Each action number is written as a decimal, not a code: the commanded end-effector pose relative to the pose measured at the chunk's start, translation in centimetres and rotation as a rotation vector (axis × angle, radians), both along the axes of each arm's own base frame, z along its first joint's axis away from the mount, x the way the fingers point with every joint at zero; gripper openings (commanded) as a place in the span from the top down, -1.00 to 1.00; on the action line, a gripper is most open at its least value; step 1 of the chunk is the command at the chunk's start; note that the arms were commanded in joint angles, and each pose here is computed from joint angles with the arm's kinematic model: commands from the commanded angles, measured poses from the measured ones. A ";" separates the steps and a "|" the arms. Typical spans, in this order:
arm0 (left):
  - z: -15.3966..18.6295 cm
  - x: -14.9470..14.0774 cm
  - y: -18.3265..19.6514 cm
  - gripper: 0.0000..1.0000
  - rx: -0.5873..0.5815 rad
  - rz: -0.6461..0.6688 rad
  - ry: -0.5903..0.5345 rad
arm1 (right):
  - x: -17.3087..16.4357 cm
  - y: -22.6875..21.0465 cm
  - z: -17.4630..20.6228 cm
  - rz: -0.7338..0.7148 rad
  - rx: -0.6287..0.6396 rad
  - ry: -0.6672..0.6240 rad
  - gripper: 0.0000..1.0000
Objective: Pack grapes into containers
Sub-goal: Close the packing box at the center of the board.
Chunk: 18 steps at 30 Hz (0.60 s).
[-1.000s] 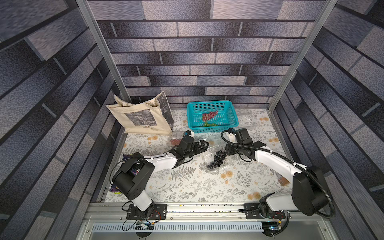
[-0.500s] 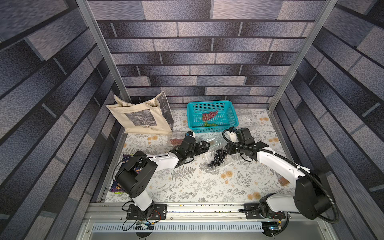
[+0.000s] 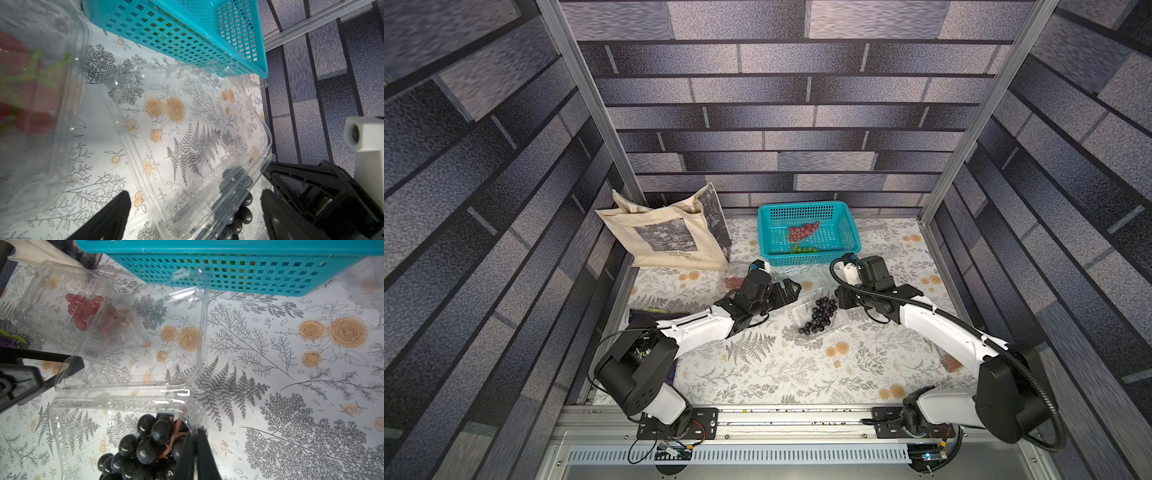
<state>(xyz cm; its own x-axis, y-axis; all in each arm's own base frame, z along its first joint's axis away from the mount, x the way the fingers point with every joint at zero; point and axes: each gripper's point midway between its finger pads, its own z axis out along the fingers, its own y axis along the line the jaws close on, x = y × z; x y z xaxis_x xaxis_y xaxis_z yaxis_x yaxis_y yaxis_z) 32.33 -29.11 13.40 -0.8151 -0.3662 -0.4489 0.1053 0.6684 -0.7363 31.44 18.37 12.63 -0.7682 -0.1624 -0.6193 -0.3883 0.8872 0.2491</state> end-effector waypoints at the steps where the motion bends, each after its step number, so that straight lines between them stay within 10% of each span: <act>1: 0.7 0.1 1.0 -1.00 0.010 0.042 0.009 | 0.1 0.9 1.3 0.028 0.040 -0.044 1.00; 18: 0.5 2.3 -0.9 -1.00 -0.041 0.050 0.004 | 0.2 1.8 1.6 0.061 0.069 -0.055 1.00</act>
